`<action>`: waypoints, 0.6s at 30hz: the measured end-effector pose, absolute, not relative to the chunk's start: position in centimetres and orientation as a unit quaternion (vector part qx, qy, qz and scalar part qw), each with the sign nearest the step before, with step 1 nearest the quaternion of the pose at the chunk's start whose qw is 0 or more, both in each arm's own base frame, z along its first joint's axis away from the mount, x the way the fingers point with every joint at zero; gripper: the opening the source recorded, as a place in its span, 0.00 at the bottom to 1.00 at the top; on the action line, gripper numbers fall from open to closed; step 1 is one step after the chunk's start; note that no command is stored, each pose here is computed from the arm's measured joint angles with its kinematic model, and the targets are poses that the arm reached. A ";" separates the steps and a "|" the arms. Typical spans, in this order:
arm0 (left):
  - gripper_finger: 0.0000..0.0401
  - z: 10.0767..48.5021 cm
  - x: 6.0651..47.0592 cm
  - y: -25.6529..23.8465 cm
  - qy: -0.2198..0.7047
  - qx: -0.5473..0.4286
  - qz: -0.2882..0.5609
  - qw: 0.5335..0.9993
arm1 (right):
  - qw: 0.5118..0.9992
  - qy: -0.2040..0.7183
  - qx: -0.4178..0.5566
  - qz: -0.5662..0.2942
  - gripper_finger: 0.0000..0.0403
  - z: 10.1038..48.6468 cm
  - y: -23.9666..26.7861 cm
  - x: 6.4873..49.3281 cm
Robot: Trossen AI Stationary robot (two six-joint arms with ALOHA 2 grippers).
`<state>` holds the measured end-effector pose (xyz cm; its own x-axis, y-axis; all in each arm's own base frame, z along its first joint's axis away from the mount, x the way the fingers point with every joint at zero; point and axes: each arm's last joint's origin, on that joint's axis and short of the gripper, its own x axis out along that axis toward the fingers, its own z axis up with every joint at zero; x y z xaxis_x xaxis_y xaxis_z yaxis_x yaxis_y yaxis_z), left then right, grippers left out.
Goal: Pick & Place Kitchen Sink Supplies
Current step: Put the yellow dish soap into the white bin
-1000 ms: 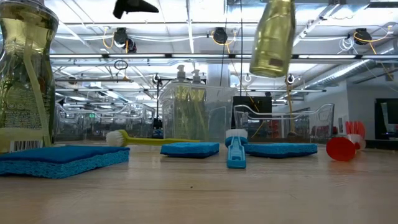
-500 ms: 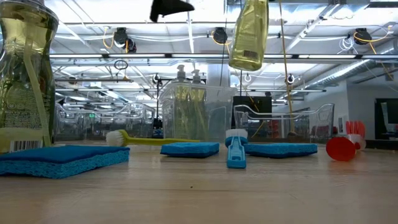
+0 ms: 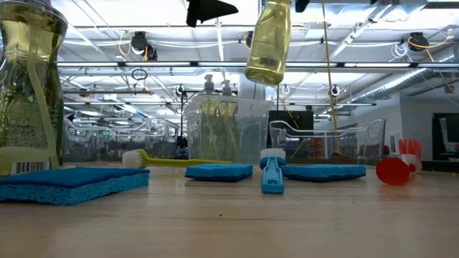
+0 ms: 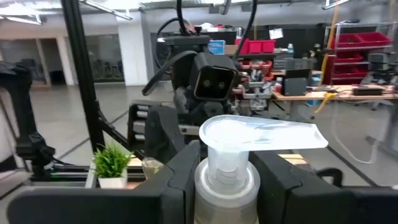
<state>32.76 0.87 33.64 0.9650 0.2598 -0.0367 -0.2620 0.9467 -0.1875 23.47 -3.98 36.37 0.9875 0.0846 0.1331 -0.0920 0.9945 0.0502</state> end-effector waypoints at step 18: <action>0.96 33.1 32.8 0.9 0.038 -0.080 0.090 0.992 | 0.995 -0.062 0.070 0.039 0.24 35.4 -5.6 28.3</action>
<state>32.77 0.90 33.13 0.9810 0.1723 -0.0897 -0.1844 0.9712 -0.1512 28.32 -5.57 35.45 0.9892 0.0698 0.1288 -0.0872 0.9870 0.1349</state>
